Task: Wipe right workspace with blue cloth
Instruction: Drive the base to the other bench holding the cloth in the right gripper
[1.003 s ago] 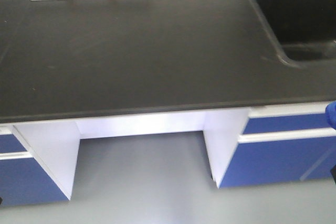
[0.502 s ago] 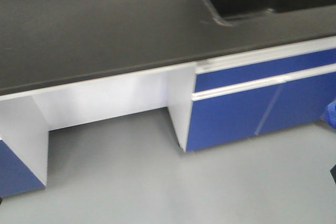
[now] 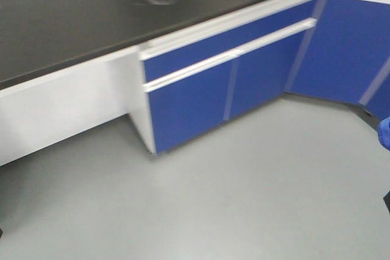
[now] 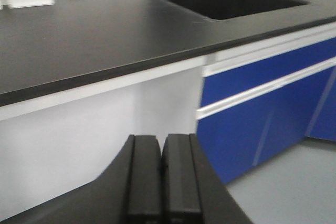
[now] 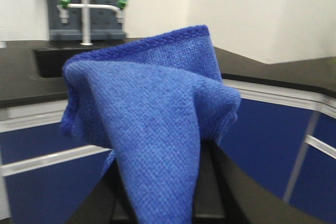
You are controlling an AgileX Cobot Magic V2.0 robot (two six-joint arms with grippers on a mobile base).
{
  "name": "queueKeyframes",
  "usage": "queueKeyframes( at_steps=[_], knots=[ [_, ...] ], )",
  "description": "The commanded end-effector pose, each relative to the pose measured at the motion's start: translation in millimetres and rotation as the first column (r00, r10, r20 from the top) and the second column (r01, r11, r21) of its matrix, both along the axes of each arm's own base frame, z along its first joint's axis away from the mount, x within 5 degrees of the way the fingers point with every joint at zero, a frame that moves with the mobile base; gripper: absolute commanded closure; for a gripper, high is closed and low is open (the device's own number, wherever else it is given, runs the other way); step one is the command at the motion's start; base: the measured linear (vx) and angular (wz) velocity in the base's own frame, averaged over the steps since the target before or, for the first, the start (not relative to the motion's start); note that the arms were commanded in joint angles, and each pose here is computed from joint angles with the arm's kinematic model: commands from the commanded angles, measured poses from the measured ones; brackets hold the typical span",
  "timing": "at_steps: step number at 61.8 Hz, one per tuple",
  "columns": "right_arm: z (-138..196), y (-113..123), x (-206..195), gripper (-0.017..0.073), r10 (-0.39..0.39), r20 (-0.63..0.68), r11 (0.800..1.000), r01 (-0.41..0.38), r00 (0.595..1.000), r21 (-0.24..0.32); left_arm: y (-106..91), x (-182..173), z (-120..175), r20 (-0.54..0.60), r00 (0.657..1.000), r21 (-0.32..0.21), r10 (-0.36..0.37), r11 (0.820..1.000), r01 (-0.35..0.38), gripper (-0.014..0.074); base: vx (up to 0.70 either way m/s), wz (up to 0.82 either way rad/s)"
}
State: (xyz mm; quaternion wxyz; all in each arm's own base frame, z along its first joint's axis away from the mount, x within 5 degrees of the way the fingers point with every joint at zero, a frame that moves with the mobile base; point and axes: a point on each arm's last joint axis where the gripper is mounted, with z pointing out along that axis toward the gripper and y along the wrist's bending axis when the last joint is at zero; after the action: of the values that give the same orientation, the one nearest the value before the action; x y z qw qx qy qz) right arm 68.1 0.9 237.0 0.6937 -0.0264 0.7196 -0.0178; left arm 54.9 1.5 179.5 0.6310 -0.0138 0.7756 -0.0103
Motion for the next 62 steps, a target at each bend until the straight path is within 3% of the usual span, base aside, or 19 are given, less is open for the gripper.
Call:
queueKeyframes(
  at_steps=[1, 35, 62],
  knots=[
    [15.8, -0.7, 1.2, 0.0562, -0.008, 0.097, 1.0, 0.009, 0.995, -0.002, -1.4, 1.0, -2.3, 0.064, 0.998, -0.009, -0.017, 1.0, 0.017, 0.0599, -0.17, -0.68],
    [15.8, -0.7, 1.2, 0.0562, -0.008, 0.097, 1.0, 0.009, 0.995, -0.002, -1.4, 1.0, -2.3, 0.064, 0.998, -0.009, -0.017, 1.0, 0.017, 0.0599, -0.14, -0.73],
    [15.8, -0.7, 1.2, 0.0562, -0.008, 0.097, 1.0, 0.009, 0.995, -0.002, -1.4, 1.0, -2.3, 0.064, 0.998, -0.009, -0.017, 1.0, 0.017, 0.0599, -0.11, -0.49]
  ],
)
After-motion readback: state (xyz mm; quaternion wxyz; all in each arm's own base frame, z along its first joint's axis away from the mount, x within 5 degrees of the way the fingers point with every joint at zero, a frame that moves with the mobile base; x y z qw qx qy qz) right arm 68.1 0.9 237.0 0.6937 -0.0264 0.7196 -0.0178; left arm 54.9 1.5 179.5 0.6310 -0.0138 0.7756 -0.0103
